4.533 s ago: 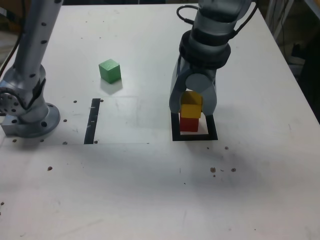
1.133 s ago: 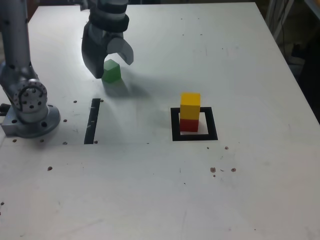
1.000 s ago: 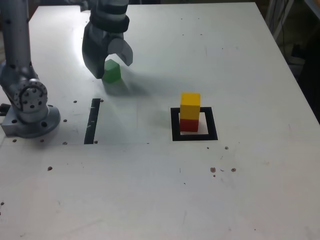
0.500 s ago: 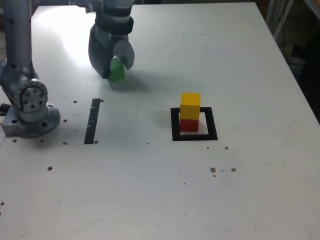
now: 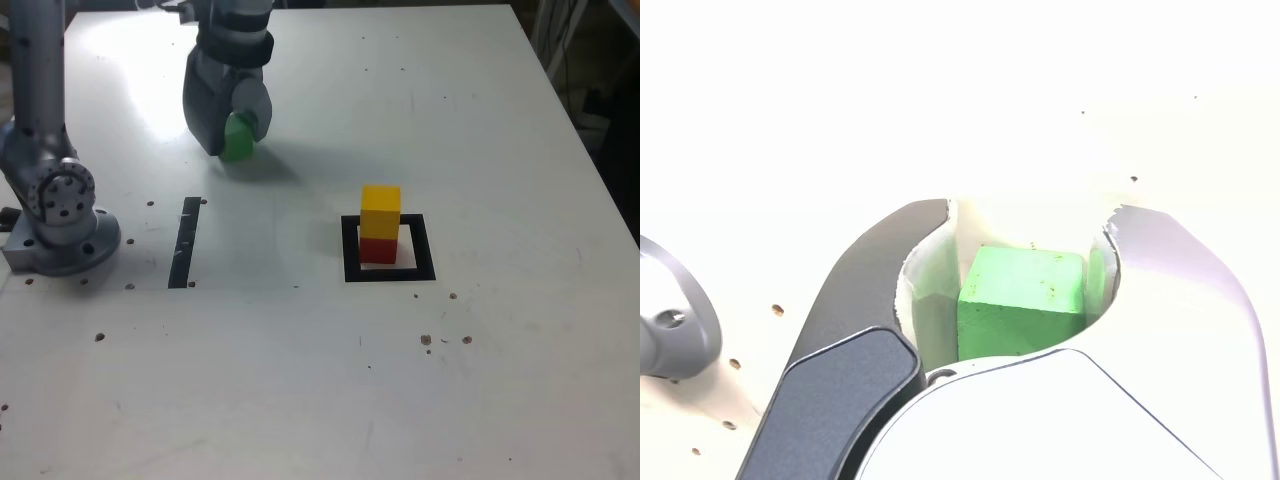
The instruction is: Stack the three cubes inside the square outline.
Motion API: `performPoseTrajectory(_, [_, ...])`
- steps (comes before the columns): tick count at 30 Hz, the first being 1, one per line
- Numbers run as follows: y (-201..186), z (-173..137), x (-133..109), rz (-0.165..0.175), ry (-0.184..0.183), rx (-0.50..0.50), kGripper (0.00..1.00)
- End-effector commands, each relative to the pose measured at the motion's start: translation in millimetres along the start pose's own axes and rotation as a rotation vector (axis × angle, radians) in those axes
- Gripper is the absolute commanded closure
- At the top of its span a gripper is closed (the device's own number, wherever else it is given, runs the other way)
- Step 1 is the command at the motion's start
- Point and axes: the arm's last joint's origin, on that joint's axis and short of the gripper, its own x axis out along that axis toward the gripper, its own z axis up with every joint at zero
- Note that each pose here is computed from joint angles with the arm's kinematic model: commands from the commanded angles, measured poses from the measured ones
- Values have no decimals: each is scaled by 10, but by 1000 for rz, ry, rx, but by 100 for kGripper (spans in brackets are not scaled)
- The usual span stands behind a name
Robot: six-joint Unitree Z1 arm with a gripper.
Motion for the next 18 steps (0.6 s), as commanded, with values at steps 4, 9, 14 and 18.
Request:
performPoseTrajectory(4, [-102,-46,-273,28,-27,82,72])
performPoseTrajectory(9, [-234,-200,-668,56,-60,202,73])
performPoseTrajectory(14, [-385,-398,-1082,79,-123,340,74])
performPoseTrajectory(18, [-583,-520,-1373,96,-174,443,74])
